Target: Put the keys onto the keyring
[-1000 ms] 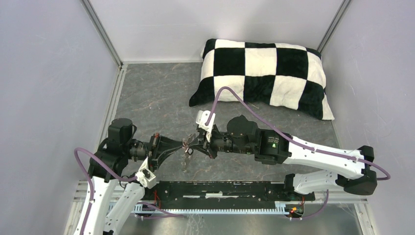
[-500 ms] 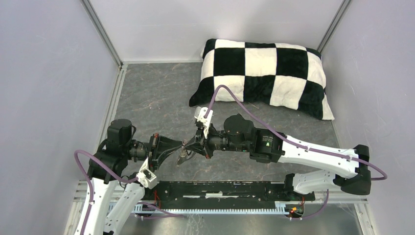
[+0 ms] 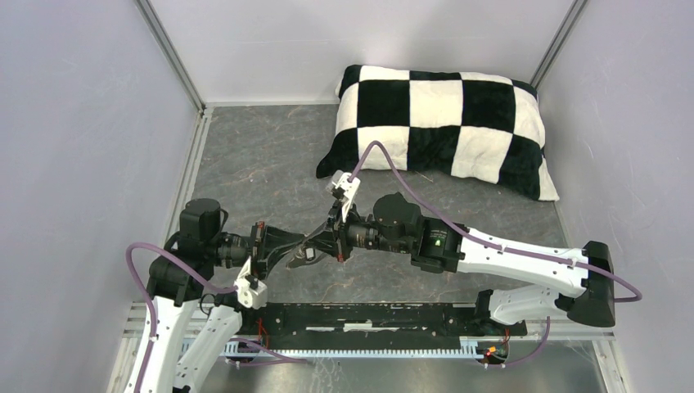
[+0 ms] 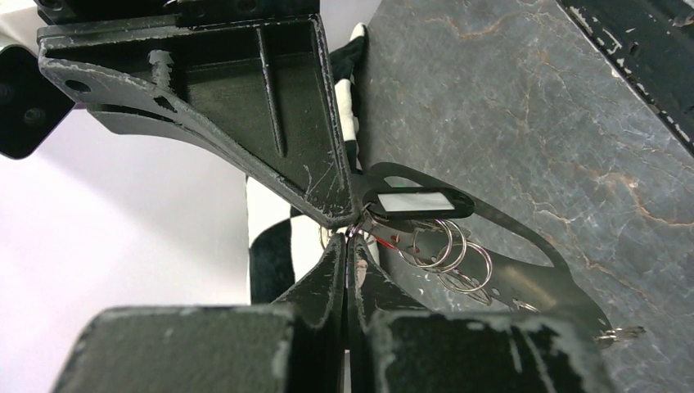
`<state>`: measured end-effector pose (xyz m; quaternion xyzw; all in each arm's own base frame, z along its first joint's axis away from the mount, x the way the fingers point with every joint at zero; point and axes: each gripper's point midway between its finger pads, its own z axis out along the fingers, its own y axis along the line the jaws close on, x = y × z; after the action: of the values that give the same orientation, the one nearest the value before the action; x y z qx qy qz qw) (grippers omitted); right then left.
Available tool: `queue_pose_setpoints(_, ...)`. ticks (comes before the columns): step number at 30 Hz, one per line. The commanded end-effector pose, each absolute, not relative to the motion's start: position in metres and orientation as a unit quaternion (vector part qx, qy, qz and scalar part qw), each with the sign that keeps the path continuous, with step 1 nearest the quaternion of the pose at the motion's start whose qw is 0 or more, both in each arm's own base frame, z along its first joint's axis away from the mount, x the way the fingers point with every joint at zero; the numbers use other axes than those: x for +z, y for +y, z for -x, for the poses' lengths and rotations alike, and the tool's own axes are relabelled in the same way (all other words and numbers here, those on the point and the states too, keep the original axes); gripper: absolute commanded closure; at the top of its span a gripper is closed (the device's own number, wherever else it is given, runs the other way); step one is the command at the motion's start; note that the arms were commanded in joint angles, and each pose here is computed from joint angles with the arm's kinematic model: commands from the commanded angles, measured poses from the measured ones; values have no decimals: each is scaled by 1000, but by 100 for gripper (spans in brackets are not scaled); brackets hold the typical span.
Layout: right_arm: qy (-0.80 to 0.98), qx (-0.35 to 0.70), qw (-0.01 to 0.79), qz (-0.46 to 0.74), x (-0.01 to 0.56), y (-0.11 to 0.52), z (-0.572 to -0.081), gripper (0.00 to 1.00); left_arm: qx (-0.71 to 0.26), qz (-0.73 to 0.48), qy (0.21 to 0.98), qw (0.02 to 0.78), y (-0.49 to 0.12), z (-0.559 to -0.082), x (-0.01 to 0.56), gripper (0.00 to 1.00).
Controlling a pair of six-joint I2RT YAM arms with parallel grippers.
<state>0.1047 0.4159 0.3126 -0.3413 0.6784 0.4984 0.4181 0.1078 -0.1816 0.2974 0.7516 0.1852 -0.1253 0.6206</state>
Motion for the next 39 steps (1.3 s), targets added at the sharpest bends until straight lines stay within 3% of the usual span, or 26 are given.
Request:
queue_pose_setpoints(1, 669, 526, 447, 274, 331, 423, -124, 99, -172, -735, 208, 622, -185, -101, 303, 98)
queue_pose_setpoints(11, 671, 533, 460, 232, 336, 414, -139, 99, -279, -678, 318, 601, -190, -112, 324, 98)
queue_pose_setpoints(27, 663, 535, 474, 225, 351, 407, -144, 99, -317, -635, 347, 612, -196, -126, 333, 98)
queue_pose_setpoints(31, 653, 520, 503, 226, 371, 394, -151, 77, -307, -636, 347, 617, -195, -126, 333, 98)
queue_pose_setpoints(39, 635, 492, 552, 225, 378, 349, -150, 51, -308, -634, 347, 619, -195, -126, 336, 98)
